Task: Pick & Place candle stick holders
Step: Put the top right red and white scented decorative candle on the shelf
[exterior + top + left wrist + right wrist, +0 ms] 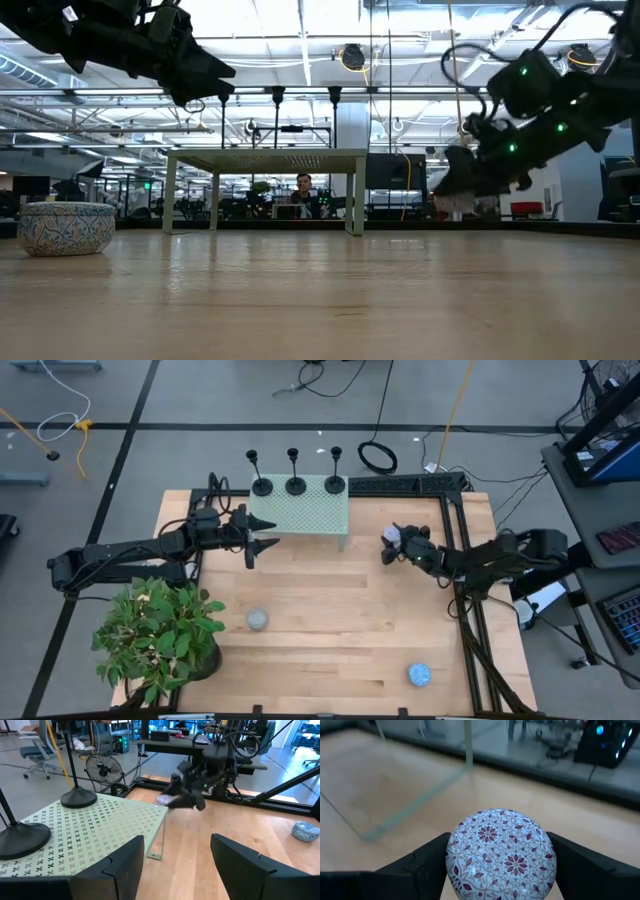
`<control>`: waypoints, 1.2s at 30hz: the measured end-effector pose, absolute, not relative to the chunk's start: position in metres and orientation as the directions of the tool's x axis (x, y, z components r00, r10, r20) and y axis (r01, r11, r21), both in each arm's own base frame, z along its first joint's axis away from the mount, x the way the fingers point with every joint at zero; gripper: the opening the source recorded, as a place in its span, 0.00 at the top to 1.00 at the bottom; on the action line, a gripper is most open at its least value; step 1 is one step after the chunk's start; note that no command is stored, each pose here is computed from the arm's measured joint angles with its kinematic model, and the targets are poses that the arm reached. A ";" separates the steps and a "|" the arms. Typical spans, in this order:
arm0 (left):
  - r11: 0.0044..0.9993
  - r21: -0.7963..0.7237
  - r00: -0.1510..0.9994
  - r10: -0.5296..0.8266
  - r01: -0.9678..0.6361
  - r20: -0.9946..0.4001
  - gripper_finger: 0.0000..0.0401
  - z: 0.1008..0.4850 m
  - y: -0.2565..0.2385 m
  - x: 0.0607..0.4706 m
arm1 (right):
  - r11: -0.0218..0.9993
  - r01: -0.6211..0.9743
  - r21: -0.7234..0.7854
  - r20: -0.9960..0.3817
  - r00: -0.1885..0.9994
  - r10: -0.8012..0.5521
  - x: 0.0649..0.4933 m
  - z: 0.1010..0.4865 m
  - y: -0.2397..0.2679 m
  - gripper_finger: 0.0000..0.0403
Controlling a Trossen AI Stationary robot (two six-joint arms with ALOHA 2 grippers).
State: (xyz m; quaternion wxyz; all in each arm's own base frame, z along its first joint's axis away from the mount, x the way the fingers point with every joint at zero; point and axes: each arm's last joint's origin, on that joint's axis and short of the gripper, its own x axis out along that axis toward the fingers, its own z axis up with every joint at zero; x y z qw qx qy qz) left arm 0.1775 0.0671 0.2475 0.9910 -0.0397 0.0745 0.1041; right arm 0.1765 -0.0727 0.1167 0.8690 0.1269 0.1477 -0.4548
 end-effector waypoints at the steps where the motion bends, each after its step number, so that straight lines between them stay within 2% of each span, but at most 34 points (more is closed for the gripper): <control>1: 0.975 -0.063 0.967 0.201 -0.213 -0.156 0.41 0.247 0.067 0.178 | 0.556 0.825 0.096 -0.348 0.551 -0.758 0.176 0.122 -0.073 0.29; 4: 0.975 -0.063 0.967 0.201 -0.212 -0.156 0.41 0.248 0.067 0.178 | 0.576 0.803 0.154 -0.259 0.595 -0.761 0.178 0.143 -0.073 0.29; 8: 0.975 -0.063 0.967 0.201 -0.212 -0.155 0.41 0.248 0.067 0.178 | 0.698 0.686 0.205 -0.119 0.725 -0.678 0.189 0.178 -0.071 0.29; 11: 0.975 -0.063 0.967 0.201 -0.212 -0.156 0.41 0.247 0.067 0.178 | 0.770 0.616 0.165 -0.017 0.782 -0.623 0.204 0.208 -0.066 0.29; 14: 0.975 -0.059 0.967 0.201 -0.212 -0.155 0.41 0.248 0.067 0.178 | 0.808 0.584 0.085 0.020 0.809 -0.587 0.225 0.236 -0.061 0.29; 20: 0.976 -0.057 0.968 0.201 -0.211 -0.152 0.41 0.248 0.067 0.178 | 0.822 0.568 -0.027 -0.061 0.820 -0.569 0.279 0.258 -0.067 0.29; 27: 0.975 -0.065 0.968 0.200 -0.212 -0.155 0.41 0.248 0.067 0.178 | 0.801 0.591 -0.099 -0.257 0.762 -0.594 0.336 0.233 -0.092 0.29; 36: 0.976 -0.068 0.967 0.195 -0.208 -0.165 0.41 0.247 0.066 0.178 | 0.780 0.616 -0.109 -0.302 0.727 -0.617 0.351 0.225 -0.109 0.27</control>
